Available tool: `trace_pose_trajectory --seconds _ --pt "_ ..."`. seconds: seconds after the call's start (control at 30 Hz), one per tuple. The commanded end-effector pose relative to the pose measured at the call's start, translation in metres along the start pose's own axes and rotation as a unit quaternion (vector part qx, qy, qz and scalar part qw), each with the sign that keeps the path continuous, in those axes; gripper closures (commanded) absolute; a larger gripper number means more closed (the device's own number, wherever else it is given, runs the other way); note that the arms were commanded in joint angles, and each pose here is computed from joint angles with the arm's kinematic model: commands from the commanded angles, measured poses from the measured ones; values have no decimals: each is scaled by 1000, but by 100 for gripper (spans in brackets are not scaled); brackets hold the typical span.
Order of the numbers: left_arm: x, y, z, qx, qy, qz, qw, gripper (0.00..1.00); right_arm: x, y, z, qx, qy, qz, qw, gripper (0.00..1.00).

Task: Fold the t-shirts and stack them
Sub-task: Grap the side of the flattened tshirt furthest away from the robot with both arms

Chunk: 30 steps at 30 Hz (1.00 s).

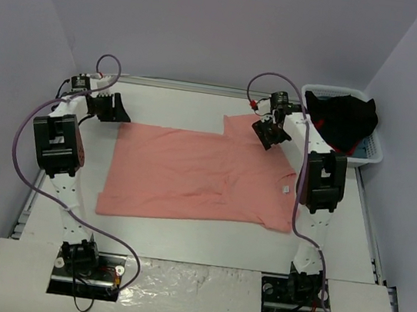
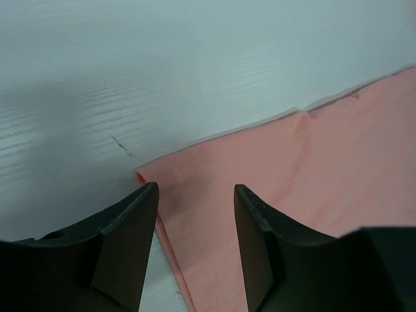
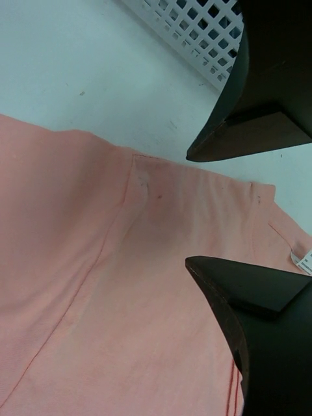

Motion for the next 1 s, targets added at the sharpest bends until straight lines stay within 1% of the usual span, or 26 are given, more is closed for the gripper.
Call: trace_pose_trajectory --seconds 0.0,0.37,0.5,0.6,0.67,0.73,0.77,0.83,0.87,0.97 --pt "9 -12 -24 -43 -30 20 998 52 31 -9 -5 -12 -30 14 999 44" --pt "0 5 -15 -54 -19 3 998 52 21 -2 5 -11 -17 -2 1000 44" --pt "-3 10 -4 -57 -1 -2 998 52 19 -3 7 -13 -13 -2 1000 44" --pt "-4 13 6 -60 15 -9 998 58 19 -5 8 -15 -13 0 1000 43" --pt "-4 15 10 -61 22 -11 998 58 19 -5 8 -16 -14 0 1000 43" --pt "-4 18 16 -62 29 -19 998 57 18 -6 9 -17 -12 -1 1000 43" --pt "-4 19 16 -61 27 -20 998 53 17 -6 10 -16 -12 -2 1000 43" --pt "-5 19 18 -62 29 -25 997 52 16 -5 10 -17 -10 -3 1000 43" --pt "-6 18 18 -66 30 -26 997 53 15 -6 11 -16 -10 -3 1000 43" --pt "-7 12 21 -72 39 -24 996 60 16 -7 11 -17 -10 -1 1000 43"
Point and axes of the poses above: each gripper's point midway between its finger pads, its own x axis back along the fingers, its own y axis along the line the jaws close on, z = x × y, the point moved 3 cm from there along x, back along the fingers, and after that the axes turned 10 degrees about x, right-handed, at the moved point
